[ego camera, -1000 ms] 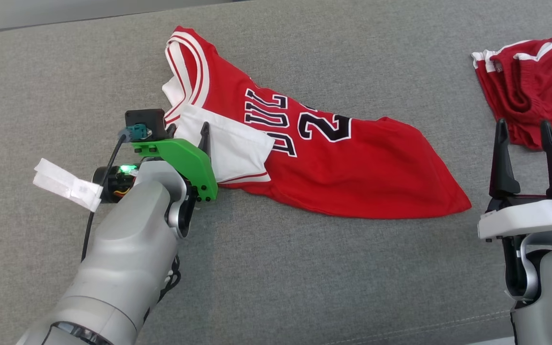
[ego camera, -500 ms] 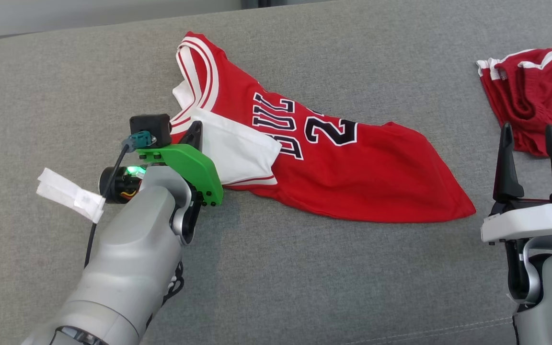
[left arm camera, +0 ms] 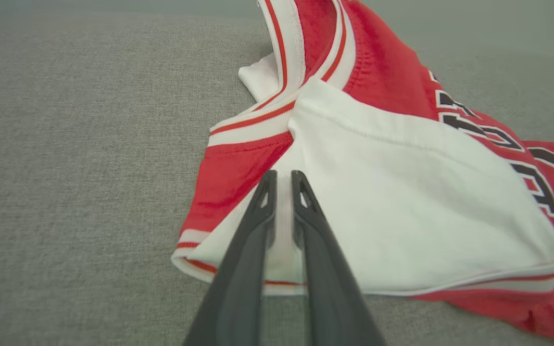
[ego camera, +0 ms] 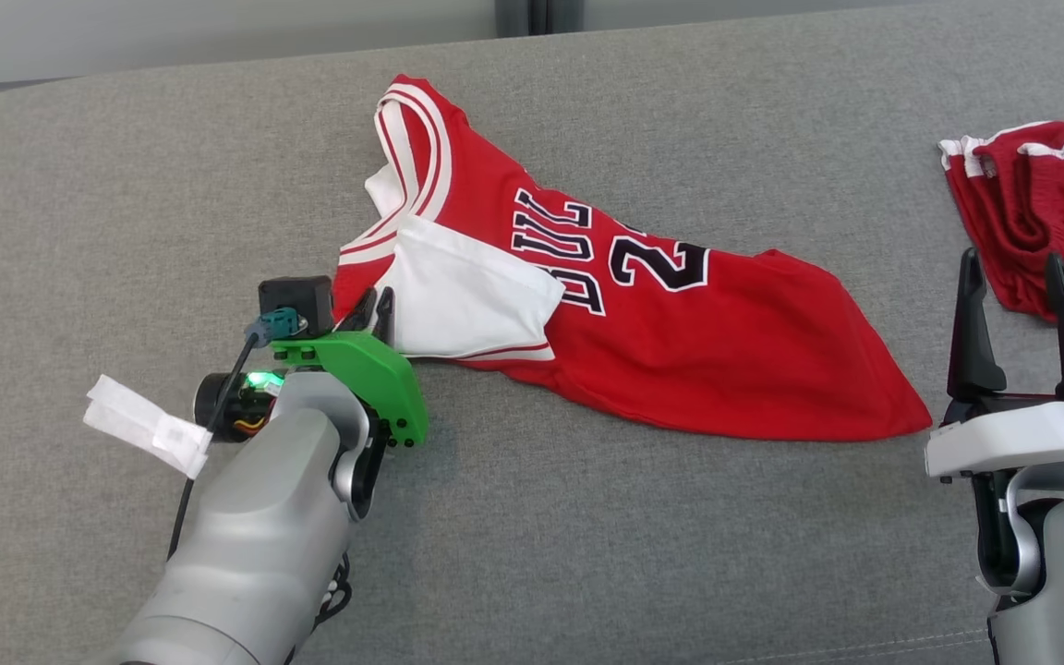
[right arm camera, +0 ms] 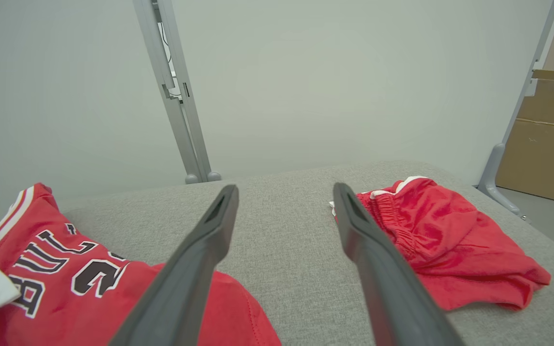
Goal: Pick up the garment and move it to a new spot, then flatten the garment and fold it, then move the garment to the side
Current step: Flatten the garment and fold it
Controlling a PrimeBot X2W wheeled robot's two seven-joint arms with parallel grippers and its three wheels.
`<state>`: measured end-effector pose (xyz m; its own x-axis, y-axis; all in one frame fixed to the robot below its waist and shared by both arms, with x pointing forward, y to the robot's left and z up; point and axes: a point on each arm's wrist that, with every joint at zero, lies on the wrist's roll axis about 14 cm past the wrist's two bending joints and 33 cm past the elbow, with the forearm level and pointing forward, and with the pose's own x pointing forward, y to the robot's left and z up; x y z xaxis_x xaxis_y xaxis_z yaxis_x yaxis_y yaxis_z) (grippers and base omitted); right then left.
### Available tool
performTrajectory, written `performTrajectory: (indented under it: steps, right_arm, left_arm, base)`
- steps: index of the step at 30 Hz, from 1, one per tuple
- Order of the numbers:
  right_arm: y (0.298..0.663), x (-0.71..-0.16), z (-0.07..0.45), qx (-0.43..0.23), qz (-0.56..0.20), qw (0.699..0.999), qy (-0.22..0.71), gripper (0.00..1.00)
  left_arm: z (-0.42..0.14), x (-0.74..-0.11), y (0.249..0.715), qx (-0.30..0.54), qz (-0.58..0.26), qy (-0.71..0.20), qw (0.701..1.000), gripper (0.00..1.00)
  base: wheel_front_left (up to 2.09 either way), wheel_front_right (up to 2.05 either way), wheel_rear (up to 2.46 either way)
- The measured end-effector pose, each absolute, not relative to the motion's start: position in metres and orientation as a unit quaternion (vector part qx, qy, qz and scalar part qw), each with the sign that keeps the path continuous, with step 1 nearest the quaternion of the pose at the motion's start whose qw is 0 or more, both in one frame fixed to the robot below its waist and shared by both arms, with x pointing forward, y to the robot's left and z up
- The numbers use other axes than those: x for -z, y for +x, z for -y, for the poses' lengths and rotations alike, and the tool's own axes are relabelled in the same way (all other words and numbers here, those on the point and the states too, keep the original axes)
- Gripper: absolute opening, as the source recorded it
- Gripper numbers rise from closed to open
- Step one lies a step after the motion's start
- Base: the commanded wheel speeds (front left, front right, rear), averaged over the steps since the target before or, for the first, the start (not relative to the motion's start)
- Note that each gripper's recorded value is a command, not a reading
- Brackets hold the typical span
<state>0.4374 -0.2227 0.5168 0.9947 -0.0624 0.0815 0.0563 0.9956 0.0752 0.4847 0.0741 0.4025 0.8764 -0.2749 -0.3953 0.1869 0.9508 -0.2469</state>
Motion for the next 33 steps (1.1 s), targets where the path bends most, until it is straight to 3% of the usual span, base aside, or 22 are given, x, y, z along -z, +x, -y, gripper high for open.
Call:
performTrajectory:
  steps: [13, 14, 15, 16, 18, 33]
  right_arm:
    - [0.429, -0.514, 0.236, 0.047, 0.035, 0.998, 0.031, 1.00]
    - [0.428, -0.514, 0.236, 0.048, 0.036, 0.998, 0.031, 1.00]
    - [0.427, -0.514, 0.237, 0.048, 0.036, 0.998, 0.031, 1.00]
    - [0.426, -0.514, 0.237, 0.049, 0.035, 0.998, 0.031, 1.00]
    - [0.425, -0.514, 0.237, 0.049, 0.035, 0.998, 0.031, 1.00]
    - [0.420, -0.518, 0.231, 0.042, 0.043, 0.998, 0.036, 1.00]
  left_arm:
    - [-0.062, -0.383, 0.479, 0.138, -0.266, -0.101, 0.949, 1.00]
    - [-0.061, -0.383, 0.479, 0.142, -0.267, -0.102, 0.948, 0.60]
    - [-0.060, -0.383, 0.478, 0.144, -0.270, -0.102, 0.947, 0.45]
    - [-0.059, -0.384, 0.478, 0.146, -0.270, -0.102, 0.946, 0.22]
    - [-0.056, -0.386, 0.477, 0.151, -0.270, -0.101, 0.946, 0.00]
    - [-0.061, -0.407, 0.458, 0.141, -0.205, -0.139, 0.959, 0.00]
  base:
    - [0.00, 0.00, 0.00]
    - [0.00, 0.00, 0.00]
    - [0.00, 0.00, 0.00]
    - [0.00, 0.00, 0.00]
    - [0.00, 0.00, 0.00]
    - [0.00, 0.00, 0.00]
